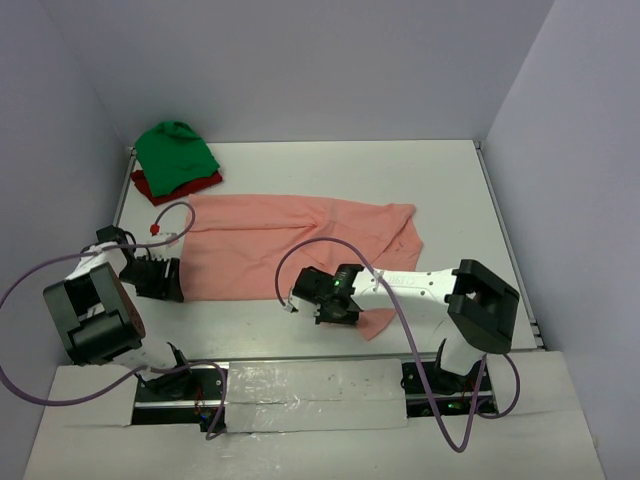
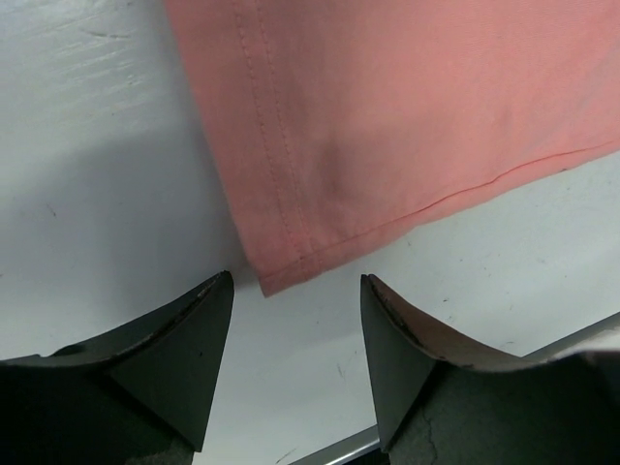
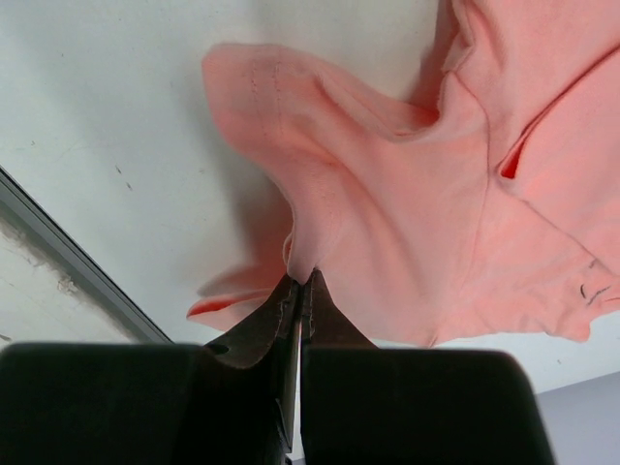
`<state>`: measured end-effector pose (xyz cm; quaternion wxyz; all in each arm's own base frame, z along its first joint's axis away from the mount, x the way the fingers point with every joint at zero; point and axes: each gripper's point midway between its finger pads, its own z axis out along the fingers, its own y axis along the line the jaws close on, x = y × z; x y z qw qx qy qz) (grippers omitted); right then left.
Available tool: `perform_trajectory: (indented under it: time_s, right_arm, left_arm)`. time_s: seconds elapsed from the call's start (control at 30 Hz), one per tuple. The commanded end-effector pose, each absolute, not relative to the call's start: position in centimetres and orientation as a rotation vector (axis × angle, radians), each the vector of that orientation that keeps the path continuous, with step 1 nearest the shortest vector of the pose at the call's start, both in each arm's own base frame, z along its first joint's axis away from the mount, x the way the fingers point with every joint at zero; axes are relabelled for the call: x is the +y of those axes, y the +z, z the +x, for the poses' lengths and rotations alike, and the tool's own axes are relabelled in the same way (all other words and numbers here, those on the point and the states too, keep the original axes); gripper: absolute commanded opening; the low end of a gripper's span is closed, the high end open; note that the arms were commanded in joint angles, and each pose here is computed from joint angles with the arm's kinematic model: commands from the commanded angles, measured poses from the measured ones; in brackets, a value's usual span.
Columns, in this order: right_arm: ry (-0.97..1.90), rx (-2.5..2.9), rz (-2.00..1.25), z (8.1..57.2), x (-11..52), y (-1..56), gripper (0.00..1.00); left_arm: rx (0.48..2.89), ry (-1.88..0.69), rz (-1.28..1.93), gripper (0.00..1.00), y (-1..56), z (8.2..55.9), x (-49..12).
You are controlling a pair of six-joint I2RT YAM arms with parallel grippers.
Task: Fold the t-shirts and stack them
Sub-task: Grap the side of the flattened tshirt closest away from the robot with both arms
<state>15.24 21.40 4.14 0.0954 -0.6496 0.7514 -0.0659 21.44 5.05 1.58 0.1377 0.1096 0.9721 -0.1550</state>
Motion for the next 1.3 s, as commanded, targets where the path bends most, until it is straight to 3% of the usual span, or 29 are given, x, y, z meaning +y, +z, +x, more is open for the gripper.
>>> perform_trajectory:
  time_s: [0.0, 0.17, 0.2, 0.3, 0.4, 0.67, 1.27]
  right_arm:
    - [-0.166, 2.183, -1.876, 16.0, 21.9, 5.9, 0.0]
    - [-0.161, 2.182, -1.877, 16.0, 21.8, 5.9, 0.0]
    - [-0.16, 2.182, -1.874, 16.0, 21.9, 5.9, 0.0]
    - [-0.159, 2.184, -1.874, 15.9, 21.7, 5.9, 0.0]
    - [-0.149, 2.196, -1.875, 15.7, 21.7, 6.0, 0.0]
    - [-0.158, 2.206, -1.883, 15.6, 21.6, 5.9, 0.0]
    - [-0.153, 2.215, -1.899, 15.5, 21.8, 5.9, 0.0]
  left_arm:
    - [2.965, -0.401, 0.288, 0.63, 0.0, 18.1, 5.8]
    - [2.947, -0.437, 0.272, 0.49, 0.1, 18.9, 5.6]
    - [2.95, -0.443, 0.267, 0.4, -0.1, 18.9, 5.6]
    - [2.932, -0.452, 0.263, 0.31, -0.2, 19.4, 5.5]
    - [2.897, -0.444, 0.259, 0.33, -0.2, 20.3, 5.6]
    - [2.843, -0.461, 0.268, 0.55, 0.4, 21.4, 5.3]
    - [2.803, -0.342, 0.244, 0.52, 0.4, 23.0, 6.8]
